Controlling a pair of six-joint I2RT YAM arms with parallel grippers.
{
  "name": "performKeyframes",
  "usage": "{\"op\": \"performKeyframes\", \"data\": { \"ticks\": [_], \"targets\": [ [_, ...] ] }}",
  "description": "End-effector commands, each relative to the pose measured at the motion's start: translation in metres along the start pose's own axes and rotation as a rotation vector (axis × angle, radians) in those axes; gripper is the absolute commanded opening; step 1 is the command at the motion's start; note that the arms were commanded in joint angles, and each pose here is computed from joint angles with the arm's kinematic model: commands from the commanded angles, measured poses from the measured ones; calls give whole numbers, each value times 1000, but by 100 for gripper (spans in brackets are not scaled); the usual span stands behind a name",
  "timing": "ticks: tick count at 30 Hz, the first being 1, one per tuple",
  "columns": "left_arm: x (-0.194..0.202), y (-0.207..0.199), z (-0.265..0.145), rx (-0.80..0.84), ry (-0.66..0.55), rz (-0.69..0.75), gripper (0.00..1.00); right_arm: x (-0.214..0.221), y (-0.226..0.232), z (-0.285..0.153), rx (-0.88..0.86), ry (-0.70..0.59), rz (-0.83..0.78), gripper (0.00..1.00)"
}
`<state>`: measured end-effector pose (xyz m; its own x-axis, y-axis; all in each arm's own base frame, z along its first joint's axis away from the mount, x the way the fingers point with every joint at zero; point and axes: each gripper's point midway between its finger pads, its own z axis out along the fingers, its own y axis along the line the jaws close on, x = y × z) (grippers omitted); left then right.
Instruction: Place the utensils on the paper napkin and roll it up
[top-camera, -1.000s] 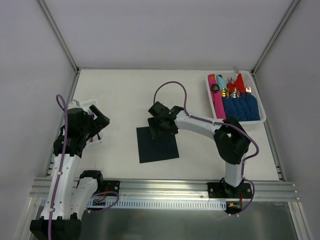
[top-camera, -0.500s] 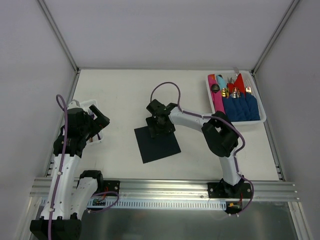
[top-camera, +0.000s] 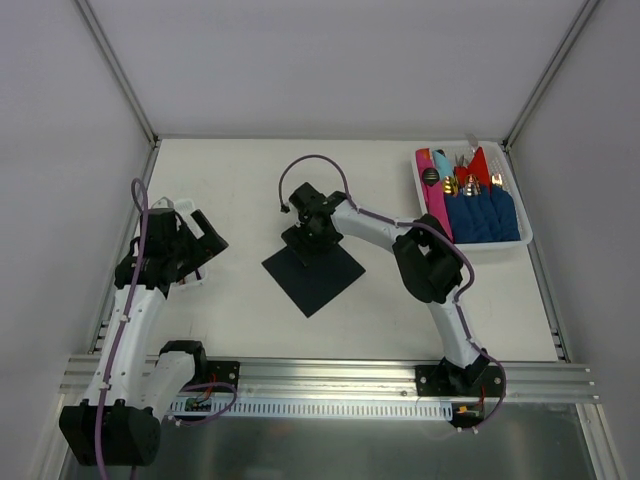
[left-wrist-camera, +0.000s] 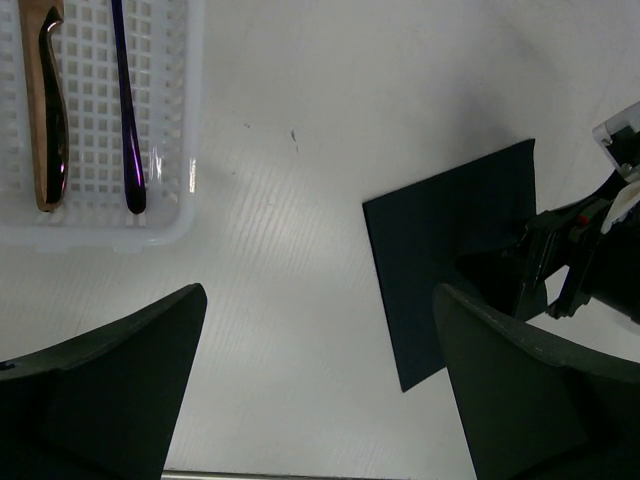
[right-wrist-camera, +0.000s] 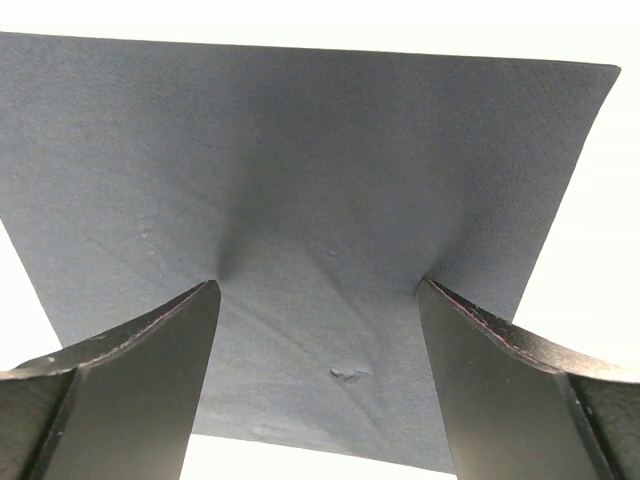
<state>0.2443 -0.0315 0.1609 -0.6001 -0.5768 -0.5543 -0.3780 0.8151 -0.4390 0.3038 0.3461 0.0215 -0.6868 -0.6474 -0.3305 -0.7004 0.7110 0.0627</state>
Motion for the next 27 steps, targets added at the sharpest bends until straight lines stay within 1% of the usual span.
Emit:
{"op": "performKeyframes", "data": {
  "ticks": [1, 5, 8, 15, 18, 20, 24, 27],
  "targets": [
    [-4, -11, -3, 44, 10, 31, 99, -2, -16, 11, 1, 33, -46, 85],
    [-2, -10, 1, 32, 33, 26, 99, -7, -28, 17, 20, 36, -20, 85],
    [-4, -4, 4, -6, 34, 21, 99, -9, -31, 14, 13, 31, 4, 86],
    [-9, 3, 6, -51, 39, 6, 97, 2, -19, 4, -39, 43, 23, 86],
    [-11, 2, 5, -47, 38, 6, 97, 15, -18, 6, -50, 69, 4, 85],
    [-13, 0, 4, -45, 36, 10, 97, 18, -17, 2, -57, 64, -10, 85],
    [-14, 0, 3, -43, 37, 14, 97, 41, -16, 4, -63, 97, -48, 85],
    [-13, 1, 3, -44, 38, 15, 98, 41, -13, 2, -62, 74, -102, 85]
  ]
}}
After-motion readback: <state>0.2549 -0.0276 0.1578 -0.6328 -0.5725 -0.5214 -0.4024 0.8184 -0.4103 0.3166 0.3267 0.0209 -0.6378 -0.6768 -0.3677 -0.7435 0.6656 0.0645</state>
